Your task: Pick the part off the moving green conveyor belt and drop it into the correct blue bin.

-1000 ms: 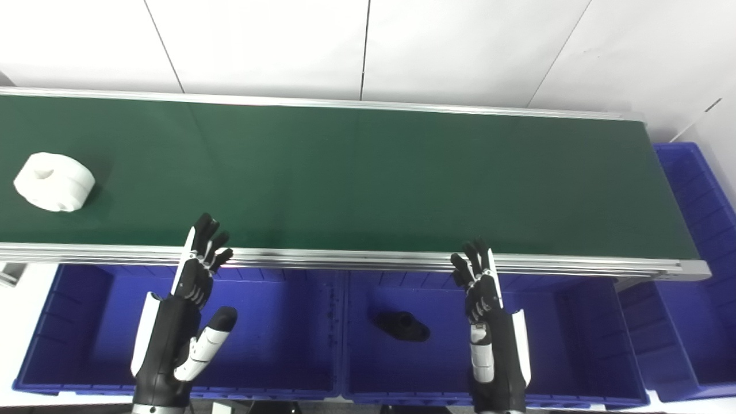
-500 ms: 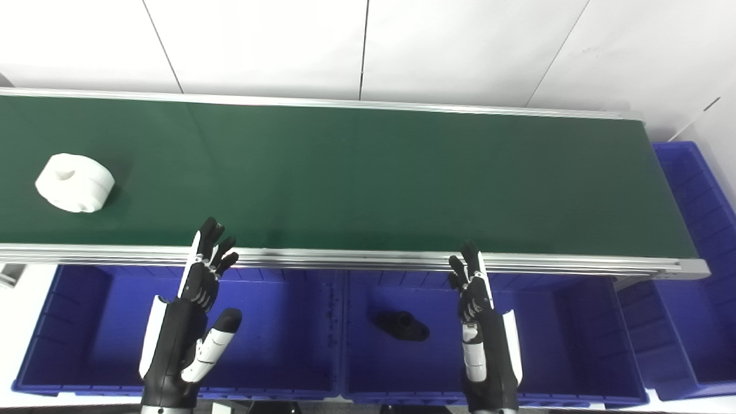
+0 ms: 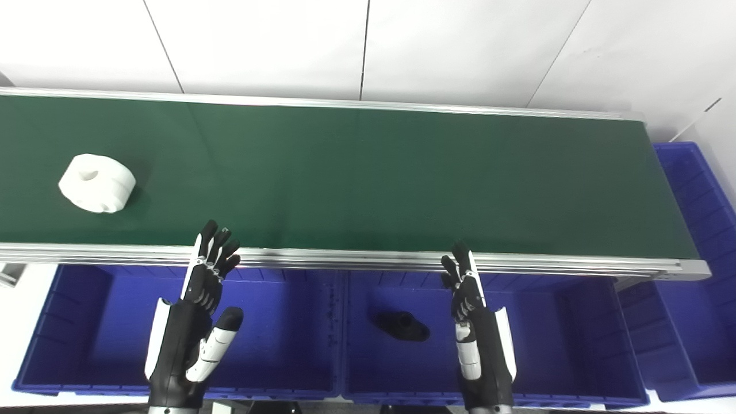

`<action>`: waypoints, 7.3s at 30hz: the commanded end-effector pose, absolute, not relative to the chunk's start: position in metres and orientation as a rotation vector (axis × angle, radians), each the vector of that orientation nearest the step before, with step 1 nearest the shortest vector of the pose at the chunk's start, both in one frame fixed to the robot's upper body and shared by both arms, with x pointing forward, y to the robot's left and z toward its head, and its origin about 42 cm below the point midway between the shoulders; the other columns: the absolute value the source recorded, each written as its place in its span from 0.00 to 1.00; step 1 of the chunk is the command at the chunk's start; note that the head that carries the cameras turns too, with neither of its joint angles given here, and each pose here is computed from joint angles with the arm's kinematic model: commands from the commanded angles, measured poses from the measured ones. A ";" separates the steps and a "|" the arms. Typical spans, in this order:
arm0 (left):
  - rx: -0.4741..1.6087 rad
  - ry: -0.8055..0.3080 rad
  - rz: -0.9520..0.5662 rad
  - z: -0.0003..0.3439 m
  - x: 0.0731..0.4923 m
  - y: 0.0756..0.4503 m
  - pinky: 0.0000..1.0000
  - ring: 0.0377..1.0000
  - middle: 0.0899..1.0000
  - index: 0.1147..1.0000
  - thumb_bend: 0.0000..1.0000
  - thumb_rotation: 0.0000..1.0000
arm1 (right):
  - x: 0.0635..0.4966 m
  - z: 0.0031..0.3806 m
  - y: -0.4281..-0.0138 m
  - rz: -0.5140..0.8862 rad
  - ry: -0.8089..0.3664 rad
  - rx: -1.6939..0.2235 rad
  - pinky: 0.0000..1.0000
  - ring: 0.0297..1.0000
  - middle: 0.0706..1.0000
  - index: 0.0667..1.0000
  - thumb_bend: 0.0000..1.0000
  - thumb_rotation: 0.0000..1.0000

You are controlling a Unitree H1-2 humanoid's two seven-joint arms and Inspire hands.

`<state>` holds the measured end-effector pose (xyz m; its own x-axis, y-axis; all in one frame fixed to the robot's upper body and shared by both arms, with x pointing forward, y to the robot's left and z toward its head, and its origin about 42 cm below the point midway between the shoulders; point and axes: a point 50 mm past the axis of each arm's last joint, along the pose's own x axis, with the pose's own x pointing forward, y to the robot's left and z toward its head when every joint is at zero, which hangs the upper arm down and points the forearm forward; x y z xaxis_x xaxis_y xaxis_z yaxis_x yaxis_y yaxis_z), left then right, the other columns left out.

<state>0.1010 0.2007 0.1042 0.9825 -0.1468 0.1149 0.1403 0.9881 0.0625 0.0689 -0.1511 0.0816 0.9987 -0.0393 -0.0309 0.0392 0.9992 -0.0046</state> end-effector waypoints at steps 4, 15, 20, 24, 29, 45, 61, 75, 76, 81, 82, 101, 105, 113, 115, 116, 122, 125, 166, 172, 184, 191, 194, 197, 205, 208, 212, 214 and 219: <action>0.040 -0.136 -0.141 0.107 0.099 0.197 0.90 0.93 0.97 1.00 0.76 0.80 | 0.067 0.086 -0.154 -0.021 -0.014 0.001 0.96 0.98 1.00 1.00 0.81 1.00; 0.084 -0.127 -0.130 0.079 0.094 0.178 0.78 0.87 0.94 1.00 0.82 0.81 | 0.058 0.062 -0.172 -0.031 0.009 0.013 1.00 1.00 1.00 1.00 0.83 1.00; 0.064 -0.114 -0.125 0.071 0.098 0.171 0.75 0.85 0.89 0.95 0.78 0.78 | 0.059 0.052 -0.180 -0.040 0.035 0.005 1.00 1.00 1.00 1.00 0.84 1.00; 0.042 -0.115 -0.132 0.070 0.101 0.163 0.74 0.85 0.89 0.92 0.78 0.76 | 0.063 0.049 -0.186 -0.042 0.036 0.011 1.00 1.00 1.00 1.00 0.86 1.00; 0.039 -0.124 -0.140 0.070 0.104 0.158 0.71 0.84 0.89 0.90 0.80 0.73 | 0.067 0.050 -0.192 -0.040 0.025 0.029 1.00 1.00 1.00 1.00 0.86 1.00; 0.040 -0.241 -0.171 0.104 0.104 0.159 0.66 0.78 0.83 0.88 0.88 0.53 | 0.067 0.059 -0.201 -0.039 0.000 0.025 1.00 1.00 1.00 1.00 0.85 1.00; 0.748 -0.593 -0.351 0.212 0.203 0.246 0.71 0.84 0.87 0.81 1.00 0.29 | 0.078 0.070 -0.193 -0.014 -0.020 0.032 1.00 1.00 1.00 1.00 0.86 1.00; 1.280 -0.607 -0.616 0.217 0.317 0.254 0.77 0.83 0.86 0.82 1.00 0.23 | 0.082 0.070 -0.188 -0.011 -0.029 0.034 1.00 1.00 1.00 1.00 0.86 1.00; 1.295 -0.603 -0.634 0.215 0.325 0.252 0.77 0.83 0.86 0.82 1.00 0.23 | 0.082 0.070 -0.187 -0.011 -0.030 0.036 1.00 1.00 1.00 1.00 0.86 1.00; 1.321 -0.575 -0.706 0.206 0.354 0.233 0.80 0.85 0.87 0.83 1.00 0.26 | 0.081 0.072 -0.185 -0.004 -0.028 0.044 1.00 1.00 1.00 1.00 0.84 1.00; 1.328 -0.563 -0.723 0.203 0.359 0.228 0.79 0.85 0.87 0.83 1.00 0.26 | 0.081 0.072 -0.184 -0.004 -0.027 0.043 1.00 1.00 1.00 1.00 0.84 1.00; 1.377 -0.409 -0.797 0.162 0.392 0.186 0.80 0.87 0.89 0.85 1.00 0.31 | 0.075 0.081 -0.171 0.002 -0.043 0.057 1.00 1.00 1.00 1.00 0.86 1.00; 1.418 -0.370 -0.839 0.169 0.394 0.188 0.81 0.87 0.86 0.84 1.00 0.31 | 0.075 0.081 -0.171 0.003 -0.042 0.061 1.00 1.00 1.00 1.00 0.86 1.00; 1.468 -0.349 -0.843 0.179 0.397 0.195 0.79 0.87 0.86 0.84 1.00 0.31 | 0.075 0.081 -0.173 0.007 -0.034 0.059 1.00 1.00 1.00 1.00 0.86 1.00; 1.490 -0.342 -0.842 0.178 0.399 0.198 0.79 0.87 0.86 0.83 1.00 0.30 | 0.076 0.080 -0.173 0.010 -0.035 0.060 1.00 1.00 1.00 1.00 0.86 1.00; 1.502 -0.333 -0.847 0.178 0.400 0.198 0.79 0.87 0.86 0.82 1.00 0.30 | 0.076 0.080 -0.173 0.011 -0.034 0.059 1.00 1.00 1.00 1.00 0.86 1.00; 1.548 -0.260 -0.863 0.168 0.403 0.197 0.69 0.75 0.75 0.70 1.00 0.15 | 0.075 0.081 -0.173 0.012 -0.034 0.054 1.00 1.00 1.00 1.00 0.86 1.00; 1.568 -0.213 -0.877 0.162 0.405 0.195 0.66 0.69 0.69 0.65 1.00 0.09 | 0.074 0.081 -0.172 0.012 -0.033 0.053 1.00 1.00 1.00 1.00 0.86 1.00; 1.449 -0.344 -0.894 0.249 0.304 0.251 0.34 0.39 0.45 0.40 0.52 0.00 | 0.080 0.103 -0.205 0.007 -0.031 0.082 1.00 0.99 1.00 1.00 0.84 1.00; 1.491 -0.231 -0.943 0.234 0.281 0.274 0.44 0.47 0.48 0.38 0.52 0.00 | 0.084 0.099 -0.217 0.025 -0.022 0.099 1.00 1.00 1.00 1.00 0.87 1.00; 1.494 -0.041 -0.886 0.203 0.259 0.326 0.33 0.36 0.42 0.42 0.53 0.00 | 0.085 0.093 -0.217 0.034 -0.014 0.104 0.98 0.97 1.00 1.00 0.87 1.00; 1.552 0.055 -0.976 0.174 0.256 0.333 0.29 0.33 0.38 0.43 0.53 0.00 | 0.087 0.093 -0.215 0.041 -0.013 0.108 0.98 0.98 1.00 1.00 0.86 1.00; 1.587 0.071 -1.011 0.163 0.257 0.333 0.28 0.32 0.38 0.43 0.53 0.00 | 0.087 0.094 -0.215 0.037 -0.015 0.104 0.97 0.97 1.00 1.00 0.86 1.00; 1.607 0.068 -1.029 0.160 0.256 0.334 0.32 0.35 0.39 0.43 0.53 0.00 | 0.087 0.095 -0.215 0.037 -0.014 0.102 0.97 0.97 1.00 1.00 0.86 1.00; 1.570 0.079 -1.023 0.172 0.254 0.345 0.44 0.49 0.53 0.50 0.71 0.20 | 0.088 0.096 -0.216 0.038 -0.010 0.104 0.97 0.97 1.00 1.00 0.85 1.00; 1.483 0.118 -1.063 0.181 0.255 0.346 0.58 0.68 0.70 0.66 0.97 0.52 | 0.090 0.095 -0.216 0.041 -0.010 0.098 0.97 0.96 1.00 1.00 0.85 1.00; 1.404 0.158 -1.115 0.188 0.258 0.342 0.80 0.87 0.88 0.81 1.00 0.63 | 0.091 0.094 -0.217 0.044 -0.005 0.095 0.98 0.97 1.00 1.00 0.85 1.00; 1.388 0.137 -1.128 0.190 0.259 0.339 0.79 0.86 0.88 0.83 1.00 0.63 | 0.092 0.093 -0.218 0.044 -0.007 0.096 0.97 0.97 1.00 1.00 0.85 1.00; 1.351 0.124 -1.125 0.199 0.258 0.329 0.75 0.85 0.87 0.83 1.00 0.59 | 0.093 0.092 -0.218 0.042 -0.003 0.089 0.97 0.96 0.99 1.00 0.86 0.99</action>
<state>0.2513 0.3289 0.1826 0.4831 -0.5528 -0.6789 0.7197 -0.1908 0.6675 0.0924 -0.2176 0.0873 0.9993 0.0354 -0.0088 -0.0344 0.9952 0.0920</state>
